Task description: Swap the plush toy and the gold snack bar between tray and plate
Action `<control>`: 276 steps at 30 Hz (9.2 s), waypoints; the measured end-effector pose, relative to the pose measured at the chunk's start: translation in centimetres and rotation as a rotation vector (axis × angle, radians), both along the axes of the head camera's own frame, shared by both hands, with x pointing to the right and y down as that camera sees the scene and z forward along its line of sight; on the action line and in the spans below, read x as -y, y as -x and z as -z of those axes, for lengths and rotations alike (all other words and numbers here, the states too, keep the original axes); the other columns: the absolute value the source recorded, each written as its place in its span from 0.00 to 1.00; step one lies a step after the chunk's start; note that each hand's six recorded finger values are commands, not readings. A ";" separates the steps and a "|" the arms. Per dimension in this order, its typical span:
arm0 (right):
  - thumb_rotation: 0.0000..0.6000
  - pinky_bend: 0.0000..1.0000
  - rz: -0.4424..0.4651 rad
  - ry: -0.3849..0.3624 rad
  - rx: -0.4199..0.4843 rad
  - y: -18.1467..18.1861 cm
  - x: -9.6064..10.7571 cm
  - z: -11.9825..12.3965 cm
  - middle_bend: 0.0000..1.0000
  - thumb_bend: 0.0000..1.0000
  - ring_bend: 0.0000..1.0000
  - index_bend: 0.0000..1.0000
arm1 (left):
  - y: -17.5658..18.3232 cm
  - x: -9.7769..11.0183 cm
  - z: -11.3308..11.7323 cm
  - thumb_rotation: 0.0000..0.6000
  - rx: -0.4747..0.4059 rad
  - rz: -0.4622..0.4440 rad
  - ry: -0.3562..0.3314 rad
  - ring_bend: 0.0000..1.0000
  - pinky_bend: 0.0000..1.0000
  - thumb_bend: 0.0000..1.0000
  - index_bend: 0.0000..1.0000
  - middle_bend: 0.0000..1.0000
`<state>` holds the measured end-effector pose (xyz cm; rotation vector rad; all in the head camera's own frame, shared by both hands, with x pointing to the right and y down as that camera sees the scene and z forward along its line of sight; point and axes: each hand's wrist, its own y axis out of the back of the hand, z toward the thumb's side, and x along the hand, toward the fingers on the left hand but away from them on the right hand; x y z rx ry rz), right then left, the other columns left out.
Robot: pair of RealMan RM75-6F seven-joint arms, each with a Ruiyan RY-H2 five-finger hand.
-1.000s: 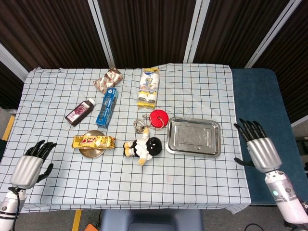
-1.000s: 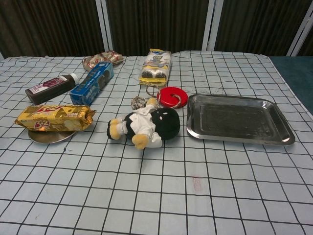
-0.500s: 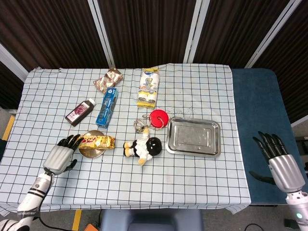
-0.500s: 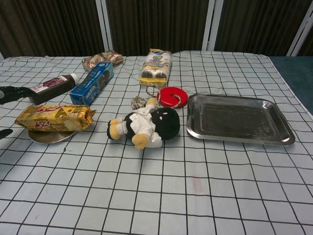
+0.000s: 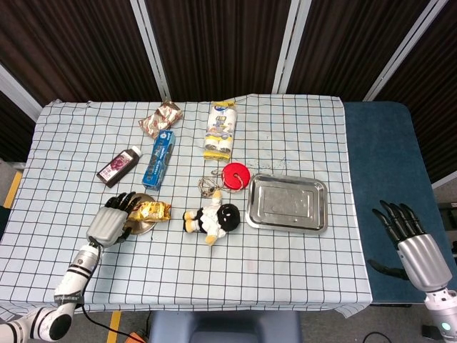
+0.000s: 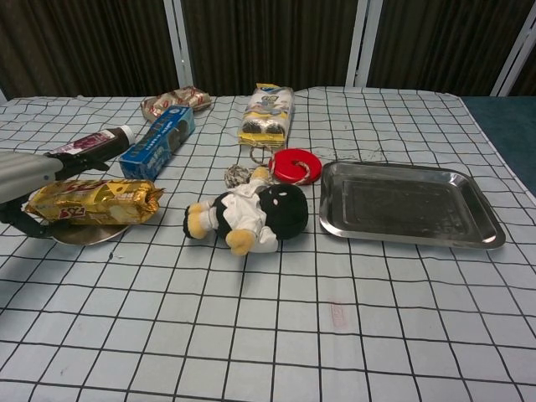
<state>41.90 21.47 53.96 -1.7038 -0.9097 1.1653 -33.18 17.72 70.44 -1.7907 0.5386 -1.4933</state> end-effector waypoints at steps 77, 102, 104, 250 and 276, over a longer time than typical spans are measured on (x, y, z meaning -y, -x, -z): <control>1.00 0.00 -0.054 -0.107 0.136 -0.5 0.7 3.5 0.00 0.14 0.00 0.05 | -13.8 -10.6 2.0 1.00 -0.374 -0.188 -0.109 0.62 0.75 0.49 0.49 0.67; 1.00 0.00 -0.052 -0.104 0.123 -0.5 0.8 3.2 0.00 0.14 0.00 0.05 | -13.1 -9.1 2.6 1.00 -0.374 -0.224 -0.044 0.00 0.19 0.42 0.00 0.00; 1.00 0.00 -0.050 -0.102 0.122 -0.5 0.8 3.1 0.00 0.14 0.00 0.05 | -13.0 -8.8 2.9 1.00 -0.376 -0.223 -0.044 0.00 0.19 0.43 0.00 0.00; 1.00 0.10 0.034 0.055 0.114 1.7 -0.6 0.1 0.00 0.14 0.00 0.04 | 4.7 -2.9 9.6 1.00 0.026 -0.085 -0.330 0.02 0.24 0.43 0.03 0.00; 1.00 0.25 0.249 0.550 0.279 26.1 4.9 -10.7 0.01 0.14 0.06 0.10 | 13.2 -7.0 10.6 1.00 0.102 0.042 -0.282 0.02 0.21 0.44 0.10 0.03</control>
